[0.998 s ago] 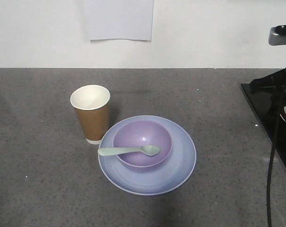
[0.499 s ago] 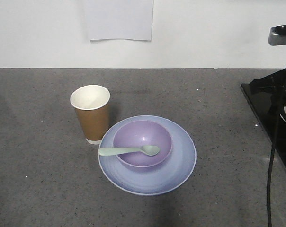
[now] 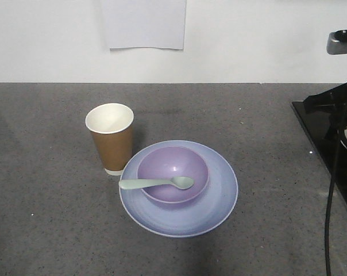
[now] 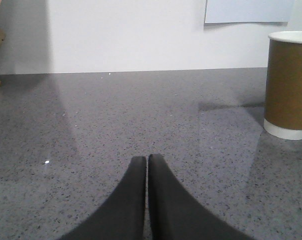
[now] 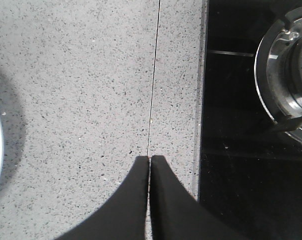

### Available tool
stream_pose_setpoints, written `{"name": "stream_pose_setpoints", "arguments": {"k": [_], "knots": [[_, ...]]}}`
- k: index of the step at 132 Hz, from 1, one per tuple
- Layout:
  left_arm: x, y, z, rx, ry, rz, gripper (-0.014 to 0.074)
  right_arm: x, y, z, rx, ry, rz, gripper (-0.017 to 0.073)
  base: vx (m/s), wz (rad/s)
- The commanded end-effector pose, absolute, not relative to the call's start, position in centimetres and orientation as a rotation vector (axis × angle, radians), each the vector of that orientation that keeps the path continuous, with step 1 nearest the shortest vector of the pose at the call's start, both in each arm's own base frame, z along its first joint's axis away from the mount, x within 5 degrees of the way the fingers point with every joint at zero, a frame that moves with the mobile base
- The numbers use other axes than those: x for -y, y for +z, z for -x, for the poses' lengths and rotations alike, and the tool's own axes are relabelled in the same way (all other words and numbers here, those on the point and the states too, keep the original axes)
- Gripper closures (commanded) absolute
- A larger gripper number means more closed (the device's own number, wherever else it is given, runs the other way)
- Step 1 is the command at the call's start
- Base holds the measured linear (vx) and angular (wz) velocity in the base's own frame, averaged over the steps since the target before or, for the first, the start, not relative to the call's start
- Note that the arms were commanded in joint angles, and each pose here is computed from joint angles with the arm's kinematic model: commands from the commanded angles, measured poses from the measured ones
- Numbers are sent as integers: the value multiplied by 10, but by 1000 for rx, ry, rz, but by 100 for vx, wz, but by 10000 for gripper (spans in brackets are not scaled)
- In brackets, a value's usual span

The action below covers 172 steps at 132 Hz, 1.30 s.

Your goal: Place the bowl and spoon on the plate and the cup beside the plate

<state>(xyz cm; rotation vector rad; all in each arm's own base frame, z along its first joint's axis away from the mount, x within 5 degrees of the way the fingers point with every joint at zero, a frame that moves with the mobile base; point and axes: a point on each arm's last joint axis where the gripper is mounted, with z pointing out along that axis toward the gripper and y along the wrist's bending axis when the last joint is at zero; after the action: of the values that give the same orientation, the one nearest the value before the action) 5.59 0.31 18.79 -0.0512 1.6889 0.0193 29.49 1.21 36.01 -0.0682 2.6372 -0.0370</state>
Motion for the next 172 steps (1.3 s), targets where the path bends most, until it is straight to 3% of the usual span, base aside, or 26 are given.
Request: {"name": "stream_pose_setpoints", "arguments": {"k": [1,29,75,118,172], "knots": [[-3,193,-56,-1606,7,55,601,-10,394,-282,-2462,-46,89,566,0,0],[-3,193,-56,-1606,7,55,601,-11,410,-248,-2111,2,72,566,0,0],[-3,193,-56,-1606,7,55,601,-7,333,-147,-1699,11,68,566,0,0],[-3,193,-56,-1606,7,55,601,-4,262,-87,-1609,13,65,566,0,0],[-3,193,-56,-1606,7,55,601,-3,200,-61,-1547,12,64,566,0,0]]}}
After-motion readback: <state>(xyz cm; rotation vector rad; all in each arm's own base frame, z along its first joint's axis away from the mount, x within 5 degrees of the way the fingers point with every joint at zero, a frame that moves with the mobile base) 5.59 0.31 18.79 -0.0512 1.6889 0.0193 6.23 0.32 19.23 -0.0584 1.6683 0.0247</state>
